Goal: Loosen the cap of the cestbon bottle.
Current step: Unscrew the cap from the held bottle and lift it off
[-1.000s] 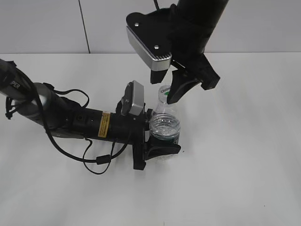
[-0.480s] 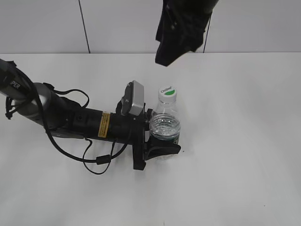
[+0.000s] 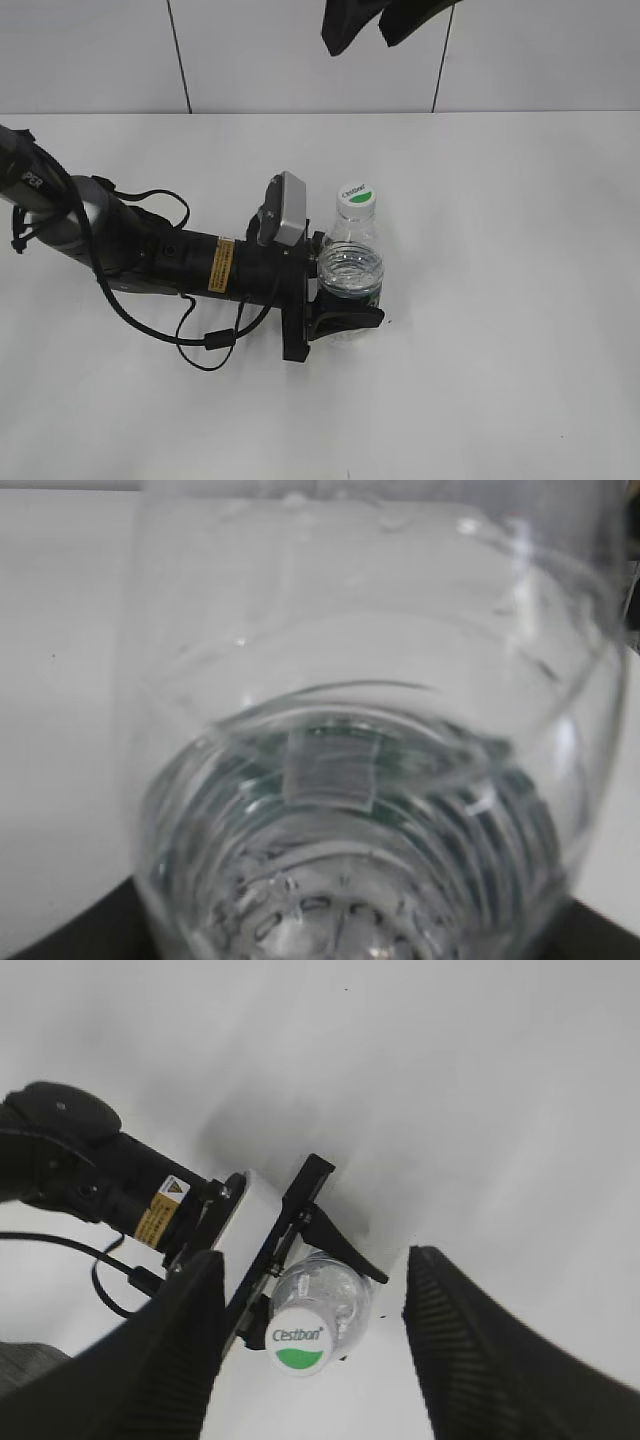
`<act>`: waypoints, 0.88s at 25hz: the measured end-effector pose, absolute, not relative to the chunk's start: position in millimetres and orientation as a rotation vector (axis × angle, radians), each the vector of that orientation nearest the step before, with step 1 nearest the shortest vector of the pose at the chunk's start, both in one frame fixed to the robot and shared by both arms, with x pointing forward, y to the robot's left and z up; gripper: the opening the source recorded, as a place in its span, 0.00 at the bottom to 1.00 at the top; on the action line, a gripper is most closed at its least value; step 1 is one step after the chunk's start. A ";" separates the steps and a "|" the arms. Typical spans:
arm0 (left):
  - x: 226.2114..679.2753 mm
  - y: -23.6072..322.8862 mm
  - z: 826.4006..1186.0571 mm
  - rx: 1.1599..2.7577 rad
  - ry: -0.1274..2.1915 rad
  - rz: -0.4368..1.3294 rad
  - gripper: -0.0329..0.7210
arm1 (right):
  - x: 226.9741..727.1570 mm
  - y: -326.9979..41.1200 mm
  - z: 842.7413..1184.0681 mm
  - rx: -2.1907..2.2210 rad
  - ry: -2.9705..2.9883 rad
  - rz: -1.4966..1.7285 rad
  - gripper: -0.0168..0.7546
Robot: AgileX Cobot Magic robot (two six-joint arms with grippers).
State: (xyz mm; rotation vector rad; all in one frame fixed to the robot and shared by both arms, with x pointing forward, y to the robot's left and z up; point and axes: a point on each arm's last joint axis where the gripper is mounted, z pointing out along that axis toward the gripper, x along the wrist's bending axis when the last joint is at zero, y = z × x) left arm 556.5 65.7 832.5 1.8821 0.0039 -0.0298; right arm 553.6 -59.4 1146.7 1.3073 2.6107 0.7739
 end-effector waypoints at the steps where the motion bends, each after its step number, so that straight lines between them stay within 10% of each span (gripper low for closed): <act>1: 556.5 65.7 832.5 1.882 0.004 -0.030 0.58 | 553.6 -59.4 1146.7 1.387 2.584 0.782 0.59; 22: 556.4 65.6 832.6 1.881 0.002 -0.031 0.58 | 538.9 -61.0 1076.2 1.986 2.545 0.512 0.60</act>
